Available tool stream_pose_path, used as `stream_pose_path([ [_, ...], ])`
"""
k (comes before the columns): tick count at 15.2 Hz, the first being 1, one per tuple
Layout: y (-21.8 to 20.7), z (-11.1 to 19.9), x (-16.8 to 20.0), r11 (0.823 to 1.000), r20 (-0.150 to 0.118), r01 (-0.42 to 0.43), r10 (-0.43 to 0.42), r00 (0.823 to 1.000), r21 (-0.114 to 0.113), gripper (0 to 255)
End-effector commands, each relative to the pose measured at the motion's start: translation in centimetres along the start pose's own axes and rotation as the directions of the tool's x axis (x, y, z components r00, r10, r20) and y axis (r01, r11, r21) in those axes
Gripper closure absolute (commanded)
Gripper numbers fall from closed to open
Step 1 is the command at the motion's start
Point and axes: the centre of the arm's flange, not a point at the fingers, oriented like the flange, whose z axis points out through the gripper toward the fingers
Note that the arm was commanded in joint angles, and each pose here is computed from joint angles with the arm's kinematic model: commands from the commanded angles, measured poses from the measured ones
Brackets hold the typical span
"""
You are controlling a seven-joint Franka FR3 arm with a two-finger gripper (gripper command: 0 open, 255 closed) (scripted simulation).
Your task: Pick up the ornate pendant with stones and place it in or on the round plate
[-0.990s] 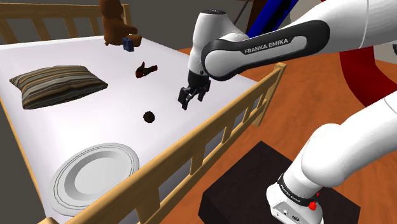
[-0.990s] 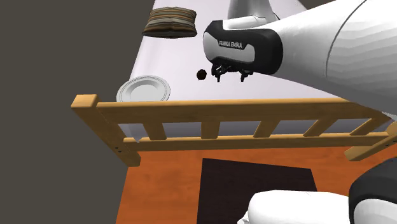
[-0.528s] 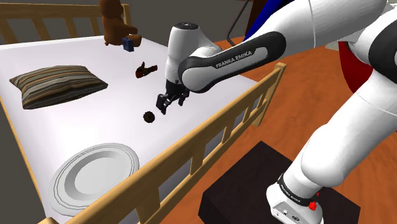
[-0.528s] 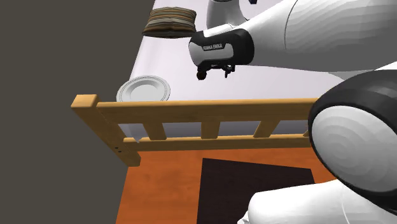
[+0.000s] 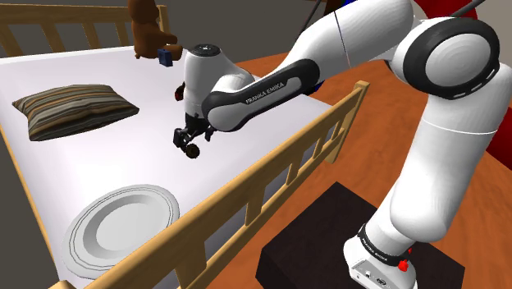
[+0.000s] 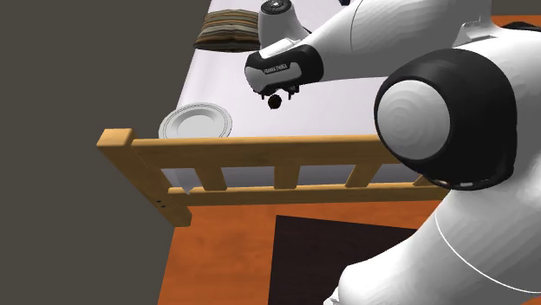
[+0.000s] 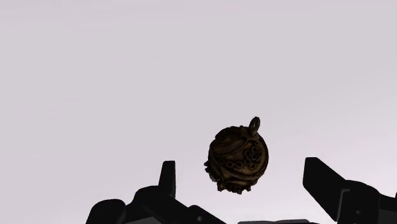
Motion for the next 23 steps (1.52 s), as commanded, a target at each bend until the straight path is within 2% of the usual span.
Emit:
stream_pose_path([
  [1, -0.6, 0.9, 0.3, 1.0, -0.006, -0.002, 0.002, 1.0, 0.0, 0],
  [7, -0.6, 4.4, 0.3, 1.0, -0.006, -0.002, 0.002, 1.0, 0.0, 0],
  [15, -0.6, 4.4, 0.3, 1.0, -0.006, -0.002, 0.002, 1.0, 0.0, 0],
  [16, -0.6, 4.4, 0.3, 1.0, -0.006, -0.002, 0.002, 1.0, 0.0, 255],
  [23, -0.6, 4.4, 0.3, 1.0, -0.006, -0.002, 0.002, 1.0, 0.0, 255],
])
